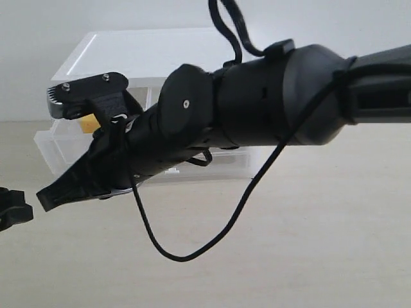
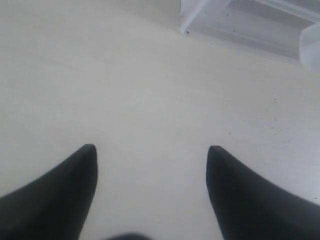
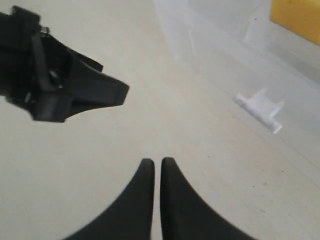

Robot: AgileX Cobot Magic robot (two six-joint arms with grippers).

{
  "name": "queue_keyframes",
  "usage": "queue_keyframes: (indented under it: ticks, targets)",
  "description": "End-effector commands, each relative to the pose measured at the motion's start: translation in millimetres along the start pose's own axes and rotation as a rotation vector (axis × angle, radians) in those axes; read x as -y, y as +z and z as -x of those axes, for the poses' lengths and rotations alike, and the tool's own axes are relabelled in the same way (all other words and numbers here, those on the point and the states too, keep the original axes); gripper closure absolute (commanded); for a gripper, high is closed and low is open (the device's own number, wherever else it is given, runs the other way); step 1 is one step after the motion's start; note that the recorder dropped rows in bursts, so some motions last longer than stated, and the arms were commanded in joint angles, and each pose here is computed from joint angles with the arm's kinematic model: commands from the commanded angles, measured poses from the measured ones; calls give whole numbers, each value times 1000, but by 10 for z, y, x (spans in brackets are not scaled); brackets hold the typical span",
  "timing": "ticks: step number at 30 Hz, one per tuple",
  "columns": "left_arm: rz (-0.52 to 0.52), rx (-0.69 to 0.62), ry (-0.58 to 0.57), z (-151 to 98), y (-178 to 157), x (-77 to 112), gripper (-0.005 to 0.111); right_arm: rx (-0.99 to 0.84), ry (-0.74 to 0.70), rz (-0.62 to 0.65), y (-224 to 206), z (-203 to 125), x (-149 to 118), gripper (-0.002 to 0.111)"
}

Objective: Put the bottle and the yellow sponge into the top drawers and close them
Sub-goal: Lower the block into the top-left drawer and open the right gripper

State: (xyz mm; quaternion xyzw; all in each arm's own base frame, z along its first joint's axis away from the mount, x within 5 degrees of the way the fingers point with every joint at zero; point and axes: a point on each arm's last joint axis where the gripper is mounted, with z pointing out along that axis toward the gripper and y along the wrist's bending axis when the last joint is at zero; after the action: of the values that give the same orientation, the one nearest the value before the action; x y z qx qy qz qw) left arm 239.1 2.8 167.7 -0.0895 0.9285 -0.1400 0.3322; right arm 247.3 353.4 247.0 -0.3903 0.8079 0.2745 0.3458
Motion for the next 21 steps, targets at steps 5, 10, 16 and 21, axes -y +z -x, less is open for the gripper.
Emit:
queue_keyframes:
  ticks: [5, 10, 16, 21]
  targets:
    - [-9, 1, 4, -7, -12, 6, 47, 137, -25, -95, 130, 48, 126, 108]
    - [-9, 1, 4, -7, -12, 6, 47, 196, -22, -150, 180, 67, 277, 108]
    - [-9, 1, 4, -7, -12, 6, 47, 264, -12, -197, 215, 163, 429, 108]
    - [-7, 1, 3, -6, -12, 4, 47, 344, -18, -224, 164, 302, 468, 108]
